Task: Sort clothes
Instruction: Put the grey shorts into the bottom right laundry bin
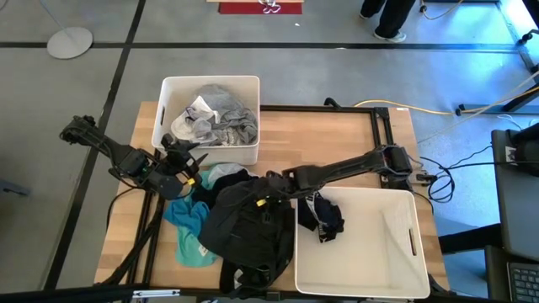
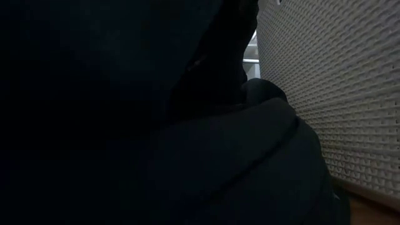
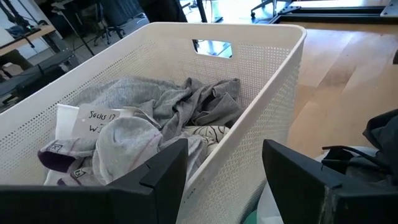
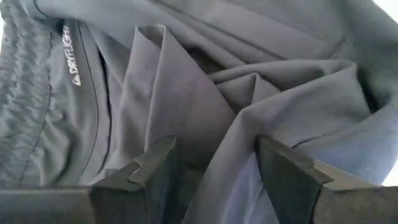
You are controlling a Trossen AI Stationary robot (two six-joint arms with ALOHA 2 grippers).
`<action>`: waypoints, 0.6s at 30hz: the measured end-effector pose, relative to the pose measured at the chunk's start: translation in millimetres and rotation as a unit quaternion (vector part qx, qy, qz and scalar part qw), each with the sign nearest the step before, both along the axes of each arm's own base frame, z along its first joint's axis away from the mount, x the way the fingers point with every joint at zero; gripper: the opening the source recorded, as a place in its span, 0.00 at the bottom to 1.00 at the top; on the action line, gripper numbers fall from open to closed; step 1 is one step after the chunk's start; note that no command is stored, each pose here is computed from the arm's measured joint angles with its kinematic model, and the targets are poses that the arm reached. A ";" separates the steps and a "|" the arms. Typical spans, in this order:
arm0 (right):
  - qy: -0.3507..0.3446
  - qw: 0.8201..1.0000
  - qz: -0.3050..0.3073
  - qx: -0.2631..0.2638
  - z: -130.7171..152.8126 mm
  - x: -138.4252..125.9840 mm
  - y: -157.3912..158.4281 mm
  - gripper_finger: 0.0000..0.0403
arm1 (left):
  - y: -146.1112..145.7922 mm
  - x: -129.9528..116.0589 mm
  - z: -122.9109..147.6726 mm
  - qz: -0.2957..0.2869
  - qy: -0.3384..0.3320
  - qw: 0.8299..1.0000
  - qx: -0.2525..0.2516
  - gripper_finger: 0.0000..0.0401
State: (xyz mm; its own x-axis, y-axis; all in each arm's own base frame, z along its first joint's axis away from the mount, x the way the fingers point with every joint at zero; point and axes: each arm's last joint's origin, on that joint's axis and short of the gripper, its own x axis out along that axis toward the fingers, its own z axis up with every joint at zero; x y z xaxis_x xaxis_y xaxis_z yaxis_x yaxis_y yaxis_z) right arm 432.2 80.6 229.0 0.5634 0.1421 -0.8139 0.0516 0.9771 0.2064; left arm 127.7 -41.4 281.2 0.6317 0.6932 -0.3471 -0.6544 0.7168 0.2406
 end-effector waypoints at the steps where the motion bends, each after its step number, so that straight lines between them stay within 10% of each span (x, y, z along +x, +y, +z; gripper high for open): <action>1: 0.002 1.000 0.000 0.000 -1.0 0.2 0.0 0.54 | -0.1 0.3 -0.1 0.000 0.000 1.000 0.000 0.49; 11: -0.030 0.996 0.067 0.056 14.3 5.4 6.6 0.54 | -0.4 0.7 -0.6 0.000 0.002 1.000 0.001 0.49; 18: -0.024 0.999 0.037 0.000 -5.7 12.5 7.3 0.54 | -0.4 0.6 -0.5 0.000 0.003 1.000 0.002 0.49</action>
